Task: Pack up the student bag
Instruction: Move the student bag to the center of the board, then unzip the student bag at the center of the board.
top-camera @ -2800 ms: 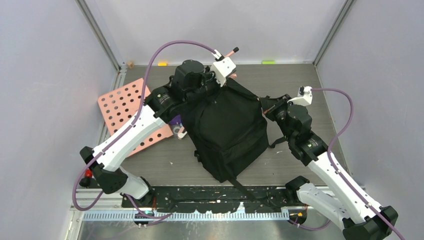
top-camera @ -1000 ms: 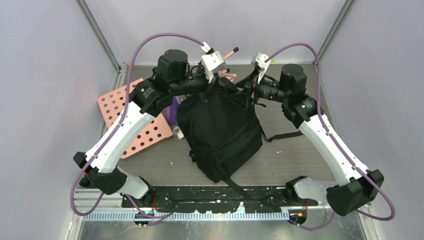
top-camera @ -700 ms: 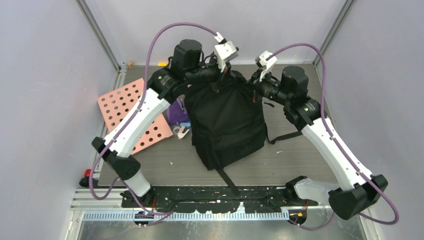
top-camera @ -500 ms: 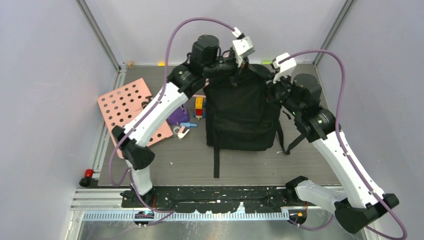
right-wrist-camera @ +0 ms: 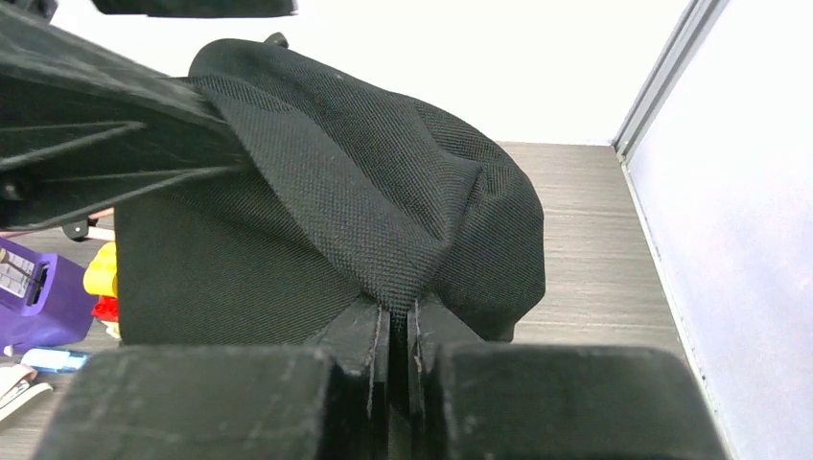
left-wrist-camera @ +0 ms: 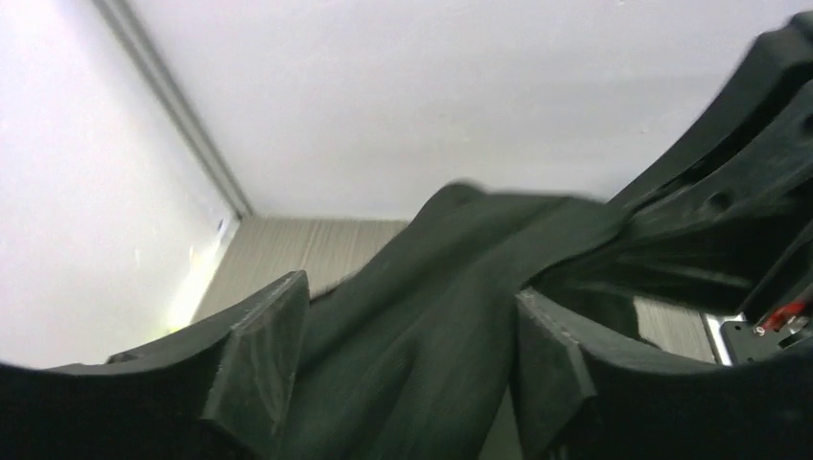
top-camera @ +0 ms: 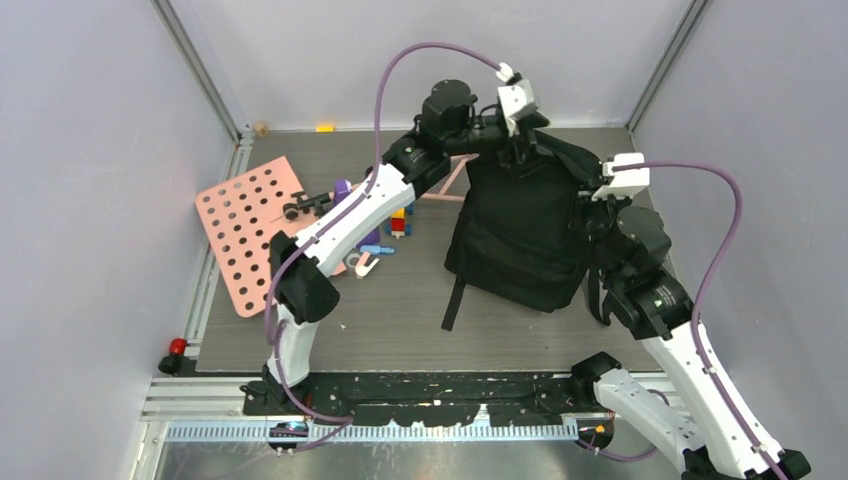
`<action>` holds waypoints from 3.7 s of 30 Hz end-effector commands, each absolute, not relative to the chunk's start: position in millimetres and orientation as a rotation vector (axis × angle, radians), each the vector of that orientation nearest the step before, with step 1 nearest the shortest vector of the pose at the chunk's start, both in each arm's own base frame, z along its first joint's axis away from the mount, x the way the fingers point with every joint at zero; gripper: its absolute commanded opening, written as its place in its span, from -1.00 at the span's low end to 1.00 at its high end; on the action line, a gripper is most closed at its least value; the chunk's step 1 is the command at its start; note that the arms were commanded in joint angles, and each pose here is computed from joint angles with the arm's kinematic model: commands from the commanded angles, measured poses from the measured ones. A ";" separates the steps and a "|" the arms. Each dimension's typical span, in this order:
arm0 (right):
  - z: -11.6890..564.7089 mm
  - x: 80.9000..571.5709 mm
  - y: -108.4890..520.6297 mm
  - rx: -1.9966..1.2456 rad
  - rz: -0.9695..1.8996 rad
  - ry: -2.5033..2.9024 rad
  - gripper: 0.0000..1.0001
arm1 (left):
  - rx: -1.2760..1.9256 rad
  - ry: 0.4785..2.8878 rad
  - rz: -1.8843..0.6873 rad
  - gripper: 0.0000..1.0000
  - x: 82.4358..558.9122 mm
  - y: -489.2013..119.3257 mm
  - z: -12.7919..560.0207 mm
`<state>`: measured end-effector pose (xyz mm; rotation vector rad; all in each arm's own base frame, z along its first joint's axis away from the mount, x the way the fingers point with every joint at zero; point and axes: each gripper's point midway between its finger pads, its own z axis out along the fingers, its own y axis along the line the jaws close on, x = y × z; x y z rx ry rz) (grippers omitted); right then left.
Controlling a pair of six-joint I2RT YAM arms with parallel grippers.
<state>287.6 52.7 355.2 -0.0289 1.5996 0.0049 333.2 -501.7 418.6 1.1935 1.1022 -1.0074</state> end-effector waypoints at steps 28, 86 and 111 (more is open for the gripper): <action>385.4 281.9 23.4 0.264 0.003 1.540 -0.99 | 0.691 1.533 -1.016 0.04 275.3 -356.0 267.0; 245.8 230.7 200.0 0.289 0.719 1.793 0.06 | 0.591 1.543 -1.224 -0.98 281.6 -392.0 263.8; 180.5 263.5 222.4 0.357 0.341 1.773 -0.06 | 0.630 1.550 -1.221 -1.00 272.5 -386.6 271.0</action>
